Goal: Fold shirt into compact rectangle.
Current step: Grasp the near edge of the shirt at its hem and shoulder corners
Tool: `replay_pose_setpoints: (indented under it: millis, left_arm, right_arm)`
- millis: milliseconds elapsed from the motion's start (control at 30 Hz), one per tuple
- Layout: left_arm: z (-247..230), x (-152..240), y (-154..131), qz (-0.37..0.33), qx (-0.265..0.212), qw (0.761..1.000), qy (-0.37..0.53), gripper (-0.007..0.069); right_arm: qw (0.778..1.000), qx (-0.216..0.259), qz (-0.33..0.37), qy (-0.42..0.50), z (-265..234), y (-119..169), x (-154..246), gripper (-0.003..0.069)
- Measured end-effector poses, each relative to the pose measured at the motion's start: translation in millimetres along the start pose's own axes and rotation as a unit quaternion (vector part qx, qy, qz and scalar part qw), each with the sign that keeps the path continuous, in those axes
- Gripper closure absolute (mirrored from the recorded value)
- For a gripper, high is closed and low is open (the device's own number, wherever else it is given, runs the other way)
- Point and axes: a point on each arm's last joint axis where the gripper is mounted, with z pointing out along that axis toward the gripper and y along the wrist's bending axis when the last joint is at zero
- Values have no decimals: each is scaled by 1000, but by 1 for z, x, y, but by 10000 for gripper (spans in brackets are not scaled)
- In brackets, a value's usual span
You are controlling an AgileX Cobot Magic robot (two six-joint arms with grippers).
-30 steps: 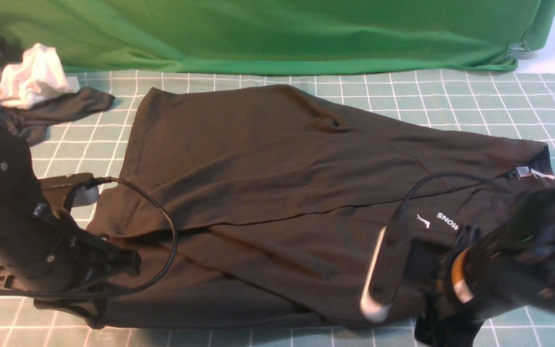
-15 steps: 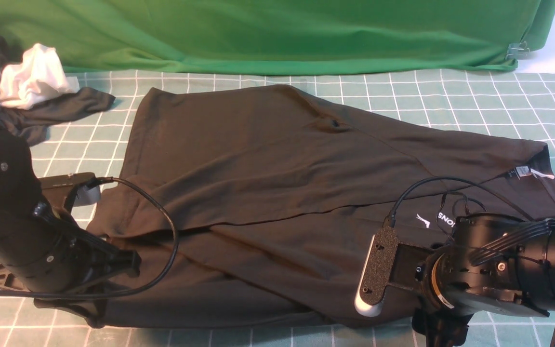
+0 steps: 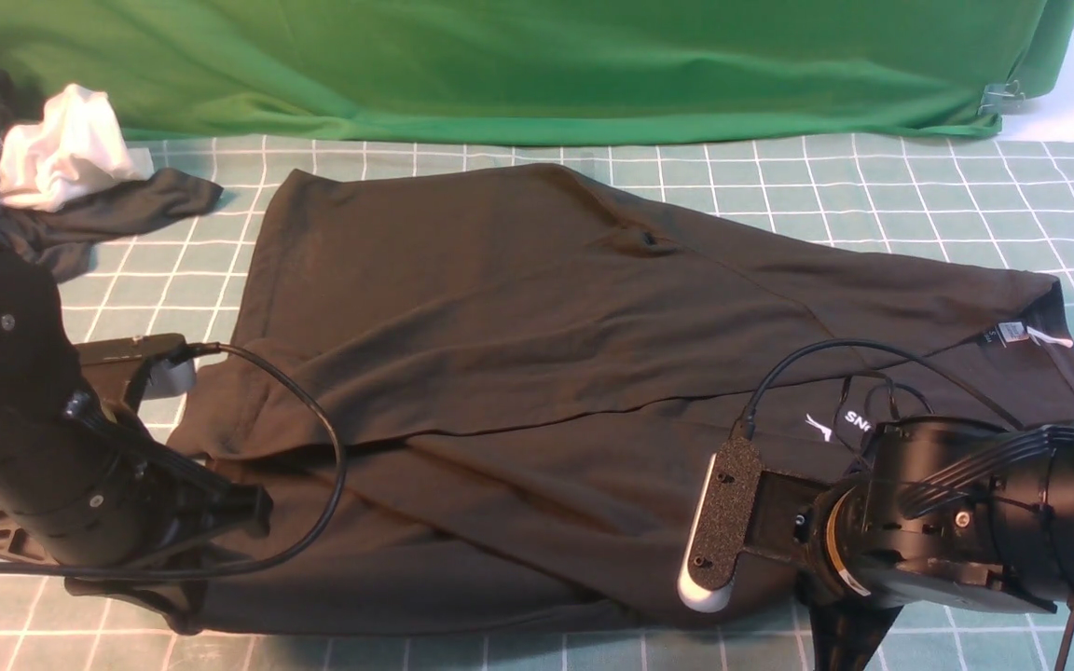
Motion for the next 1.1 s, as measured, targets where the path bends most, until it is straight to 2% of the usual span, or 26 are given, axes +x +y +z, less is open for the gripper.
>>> replay_pose_setpoints:
  millis: [67, 200, 533, 733, 933, 1100]
  left_arm:
    - [-2, -2, 0, 4, -1, 1000, -5, 609]
    - [-10, -1, -1, 8, 1, 1000, -9, 609]
    - [-10, 25, 2, 19, -5, 999, 39, 610]
    - [-12, 29, 3, 20, -7, 999, 38, 611]
    - [-21, 21, -1, 7, 9, 1000, 12, 611]
    - [-12, 34, -2, -7, 24, 998, 55, 611]
  right_arm:
    - [1000, -1, 4, 9, -1, 0, 2, 621]
    - [999, -15, 27, 28, -12, 4, 8, 626]
    - [988, -101, 96, 68, -20, 36, 46, 627]
    - [987, -104, 102, 71, -25, 37, 49, 627]
    - [988, -95, 111, 50, -40, 23, 29, 627]
    - [988, -93, 113, 44, -44, 20, 25, 628]
